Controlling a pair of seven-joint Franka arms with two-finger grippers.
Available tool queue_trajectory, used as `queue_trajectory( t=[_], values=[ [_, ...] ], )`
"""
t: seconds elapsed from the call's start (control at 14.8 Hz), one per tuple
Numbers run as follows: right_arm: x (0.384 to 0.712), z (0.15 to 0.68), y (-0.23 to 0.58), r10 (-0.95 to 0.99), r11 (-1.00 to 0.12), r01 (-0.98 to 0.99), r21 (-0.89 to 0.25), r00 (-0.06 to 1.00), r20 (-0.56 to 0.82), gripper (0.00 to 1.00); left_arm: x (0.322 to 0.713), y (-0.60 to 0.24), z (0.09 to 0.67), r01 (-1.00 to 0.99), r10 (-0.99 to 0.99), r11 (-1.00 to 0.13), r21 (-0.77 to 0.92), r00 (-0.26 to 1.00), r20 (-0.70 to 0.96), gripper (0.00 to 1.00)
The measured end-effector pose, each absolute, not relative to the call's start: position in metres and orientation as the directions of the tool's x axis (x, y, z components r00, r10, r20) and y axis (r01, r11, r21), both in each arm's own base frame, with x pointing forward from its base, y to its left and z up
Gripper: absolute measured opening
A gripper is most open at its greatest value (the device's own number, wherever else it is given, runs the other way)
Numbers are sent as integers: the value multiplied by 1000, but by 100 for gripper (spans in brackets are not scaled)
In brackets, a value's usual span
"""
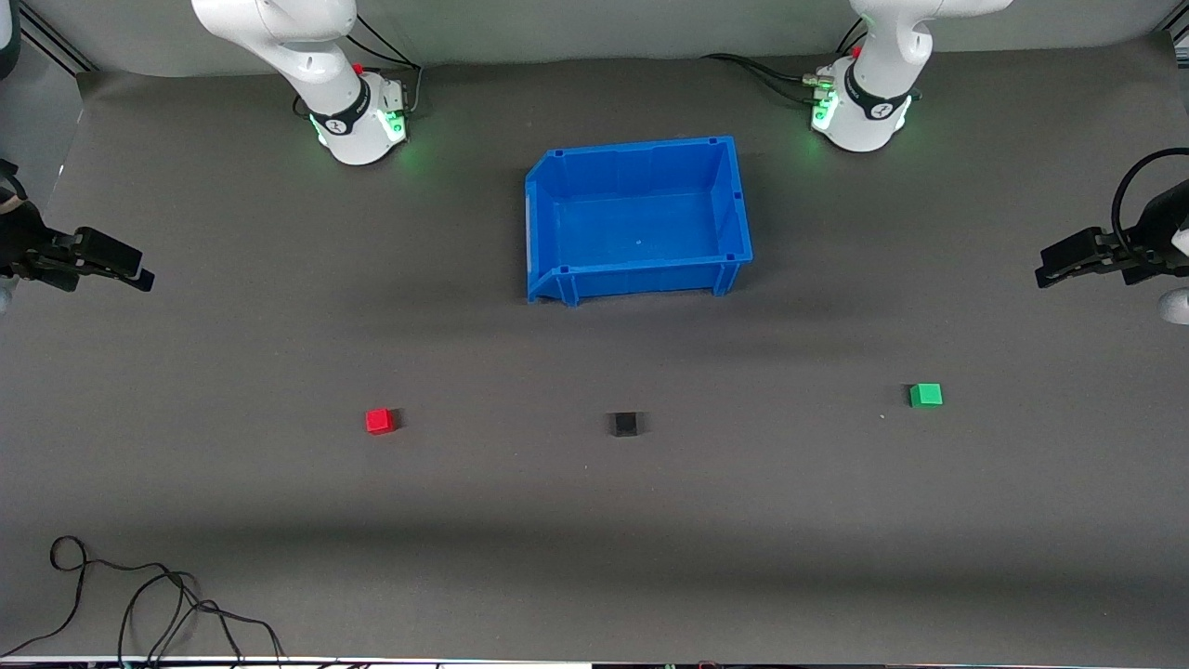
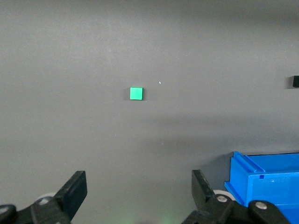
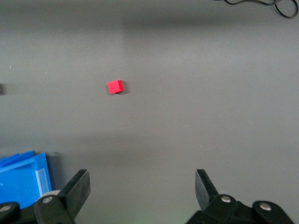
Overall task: Attach green and red cubes to black cube
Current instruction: 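Reach the right gripper toward the red cube while the left gripper reaches the green cube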
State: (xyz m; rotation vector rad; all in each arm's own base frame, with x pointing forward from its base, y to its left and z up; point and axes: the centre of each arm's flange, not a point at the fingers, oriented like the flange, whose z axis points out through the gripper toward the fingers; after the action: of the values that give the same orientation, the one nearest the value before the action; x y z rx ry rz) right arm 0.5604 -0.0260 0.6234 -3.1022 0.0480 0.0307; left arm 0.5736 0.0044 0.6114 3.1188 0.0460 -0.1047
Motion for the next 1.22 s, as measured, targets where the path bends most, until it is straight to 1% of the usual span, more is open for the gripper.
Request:
queue_trajectory(
  t=[0.2,0.47,0.81,1.01,1.22],
  values=[
    [560,624,-26,-11,-999,-12,-39,1000,-19,100,574,4,611,36,34,-999,19,997,-66,100],
    [560,624,-26,-10,-999,-10,-39,1000,-19,100,579,5,615,48,48,-999,19,999,-22,100],
    [561,623,-27,-21,-999,-22,-39,1000,-18,100,579,6,605,52,52,-999,7,998,-42,100],
    [565,622,-26,-142,-989,-142,-37,990,-11,100,586,6,575,53,53,-999,4,997,-61,100],
    [573,617,-19,-351,-935,-352,-42,936,-19,100,593,7,534,56,55,-998,1,995,-88,100]
  ],
)
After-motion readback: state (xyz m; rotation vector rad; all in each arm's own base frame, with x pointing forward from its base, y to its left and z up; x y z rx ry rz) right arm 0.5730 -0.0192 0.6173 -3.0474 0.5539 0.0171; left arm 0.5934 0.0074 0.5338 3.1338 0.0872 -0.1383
